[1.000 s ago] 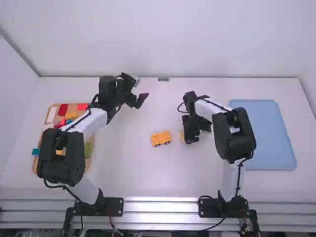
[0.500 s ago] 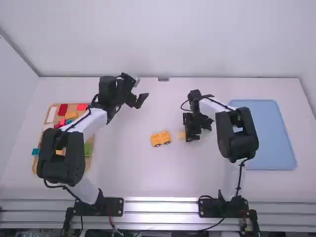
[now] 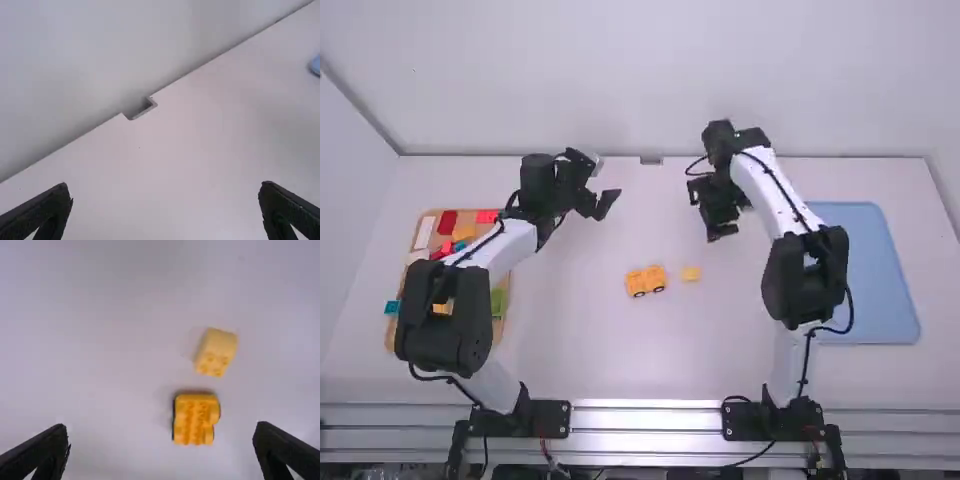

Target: Assemble lego blocks to make yellow taxi

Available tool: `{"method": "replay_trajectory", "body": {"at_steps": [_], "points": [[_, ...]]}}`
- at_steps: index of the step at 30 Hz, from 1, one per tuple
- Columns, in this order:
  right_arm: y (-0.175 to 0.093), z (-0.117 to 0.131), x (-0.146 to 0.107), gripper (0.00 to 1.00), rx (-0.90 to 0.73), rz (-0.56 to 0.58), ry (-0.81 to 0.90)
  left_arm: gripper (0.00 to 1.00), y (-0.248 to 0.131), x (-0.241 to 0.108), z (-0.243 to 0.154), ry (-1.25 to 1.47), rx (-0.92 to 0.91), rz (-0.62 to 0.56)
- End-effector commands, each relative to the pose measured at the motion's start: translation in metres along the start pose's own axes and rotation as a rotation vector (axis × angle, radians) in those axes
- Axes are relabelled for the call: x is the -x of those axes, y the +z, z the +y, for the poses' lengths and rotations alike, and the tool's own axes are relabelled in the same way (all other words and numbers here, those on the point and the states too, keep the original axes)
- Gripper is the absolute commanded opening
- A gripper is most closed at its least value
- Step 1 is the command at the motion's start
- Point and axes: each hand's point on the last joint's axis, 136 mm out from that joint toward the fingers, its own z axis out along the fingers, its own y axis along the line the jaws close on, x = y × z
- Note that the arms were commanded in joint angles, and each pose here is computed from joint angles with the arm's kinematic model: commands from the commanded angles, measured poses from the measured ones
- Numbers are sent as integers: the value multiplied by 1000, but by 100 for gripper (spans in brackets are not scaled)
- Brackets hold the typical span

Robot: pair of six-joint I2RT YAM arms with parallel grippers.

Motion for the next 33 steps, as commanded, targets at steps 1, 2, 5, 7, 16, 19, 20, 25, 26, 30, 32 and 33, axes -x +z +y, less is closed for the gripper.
{"method": "replay_trajectory", "body": {"at_steps": [1, 2, 5, 7, 16, 19, 20, 25, 26, 30, 32, 33], "points": [[-39, 22, 0, 99, 118, -41, -211, 99, 1, 5, 2, 3, 6, 0], [-43, 25, -1, 99, 136, -37, -215, 99, 1, 5, 2, 2, 6, 1], [-64, 48, -18, 98, 253, 36, -243, 99, 1, 3, 1, -2, 0, 6], [-71, 59, -30, 98, 311, 100, -262, 99, 1, 2, 2, -4, 3, 10], [-87, 71, -74, 98, 368, 398, -55, 99, 1, -2, 0, -12, -2, 25], [-92, 70, -83, 98, 361, 464, -27, 99, 1, -3, 0, -15, -4, 32], [-93, 70, -85, 99, 356, 479, 3, 99, 1, -5, 0, -18, -4, 36], [-104, 66, -104, 98, 342, 620, 13, 99, 1, -8, 10, -17, 58, 55], [-103, 62, -103, 98, 336, 619, -17, 99, 0, -9, 15, -16, 85, 63], [-101, 53, -92, 99, 339, 588, -95, 99, -1, -14, 25, -19, 144, 86], [-97, 47, -84, 98, 334, 541, -149, 99, -1, -16, 26, -23, 152, 95], [-92, 43, -74, 98, 326, 484, -208, 99, -2, -18, 29, -24, 168, 104]]}}
